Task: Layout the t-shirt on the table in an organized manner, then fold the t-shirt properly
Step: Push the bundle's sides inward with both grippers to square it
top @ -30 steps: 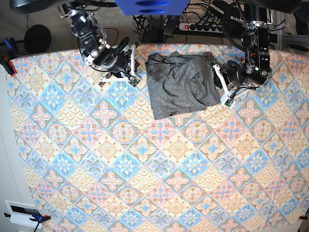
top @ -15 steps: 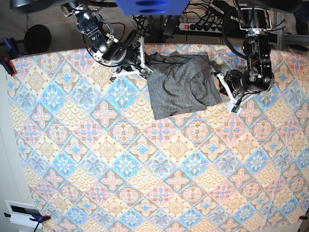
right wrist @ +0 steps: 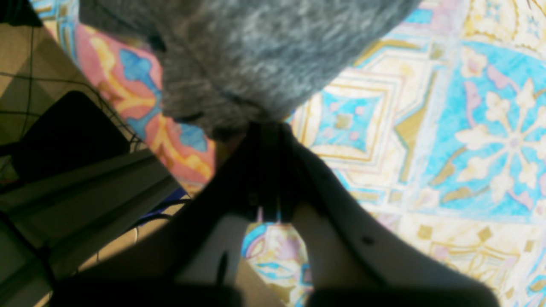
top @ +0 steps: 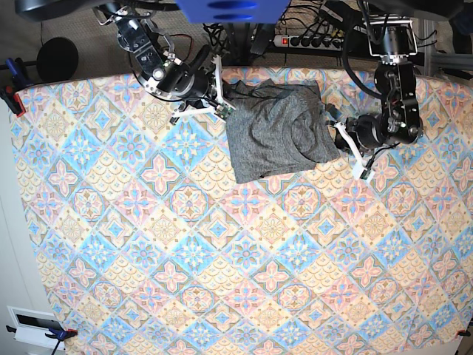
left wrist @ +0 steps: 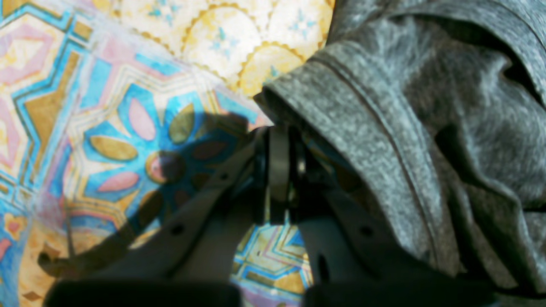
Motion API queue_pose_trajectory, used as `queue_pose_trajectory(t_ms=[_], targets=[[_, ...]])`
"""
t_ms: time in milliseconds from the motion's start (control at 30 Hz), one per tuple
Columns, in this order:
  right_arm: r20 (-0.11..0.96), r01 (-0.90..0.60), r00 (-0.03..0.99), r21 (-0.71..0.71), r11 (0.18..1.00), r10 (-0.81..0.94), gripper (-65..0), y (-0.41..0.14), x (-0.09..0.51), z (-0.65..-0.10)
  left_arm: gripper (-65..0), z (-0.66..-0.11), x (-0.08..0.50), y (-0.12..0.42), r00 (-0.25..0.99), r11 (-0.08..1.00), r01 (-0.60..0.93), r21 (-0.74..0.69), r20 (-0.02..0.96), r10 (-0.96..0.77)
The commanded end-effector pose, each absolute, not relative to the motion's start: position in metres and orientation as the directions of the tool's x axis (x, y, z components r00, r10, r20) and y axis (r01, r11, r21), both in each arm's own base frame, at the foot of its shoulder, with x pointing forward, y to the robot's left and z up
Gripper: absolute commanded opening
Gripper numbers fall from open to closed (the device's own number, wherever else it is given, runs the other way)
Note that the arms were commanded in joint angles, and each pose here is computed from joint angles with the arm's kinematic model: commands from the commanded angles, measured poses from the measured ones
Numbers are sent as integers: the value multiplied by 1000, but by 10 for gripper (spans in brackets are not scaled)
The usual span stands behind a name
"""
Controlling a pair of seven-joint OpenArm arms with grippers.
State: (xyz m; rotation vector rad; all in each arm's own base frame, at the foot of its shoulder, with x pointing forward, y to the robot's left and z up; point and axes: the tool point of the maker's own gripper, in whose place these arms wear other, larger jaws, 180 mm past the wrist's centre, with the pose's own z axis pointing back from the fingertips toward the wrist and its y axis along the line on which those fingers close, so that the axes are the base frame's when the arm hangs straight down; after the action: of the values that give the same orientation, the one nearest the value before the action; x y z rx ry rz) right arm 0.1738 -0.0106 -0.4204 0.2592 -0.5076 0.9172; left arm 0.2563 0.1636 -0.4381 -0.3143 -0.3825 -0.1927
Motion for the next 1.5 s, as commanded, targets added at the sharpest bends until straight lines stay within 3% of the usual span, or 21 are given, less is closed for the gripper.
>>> queue_pose_trajectory(t_ms=[0, 467, 733, 867, 967, 1067, 1267, 1467], targets=[[559, -811, 482, -7, 585, 675, -650, -5, 180, -411, -650, -450, 249, 157, 926, 935, 255, -245, 339, -164], [573, -856, 433, 18, 517, 696, -650, 18, 162, -408, -650, -461, 292, 85, 945, 887, 241, -393, 305, -121], [601, -878, 404, 45, 476, 689, -650, 43, 153, -402, -650, -437, 332, 65, 924, 885, 204, -417, 382, -33], [637, -870, 419, 77, 487, 648, -650, 64, 155, -394, -650, -419, 354, 68, 902, 884, 208, -419, 431, -7], [642, -866, 423, 79, 493, 639, -650, 66, 157, -392, -650, -409, 368, 100, 889, 896, 128, -426, 450, 88], [624, -834, 457, 52, 550, 634, -650, 43, 173, -396, -650, -392, 375, 150, 853, 927, 80, -367, 507, 127], [539, -756, 517, -76, 651, 664, -650, -46, 205, -408, -650, -363, 346, 217, 820, 983, 104, -152, 573, 1], [498, -667, 578, -169, 726, 647, -650, -111, 228, -405, -650, -360, 296, 234, 848, 981, 196, -2, 503, -168]])
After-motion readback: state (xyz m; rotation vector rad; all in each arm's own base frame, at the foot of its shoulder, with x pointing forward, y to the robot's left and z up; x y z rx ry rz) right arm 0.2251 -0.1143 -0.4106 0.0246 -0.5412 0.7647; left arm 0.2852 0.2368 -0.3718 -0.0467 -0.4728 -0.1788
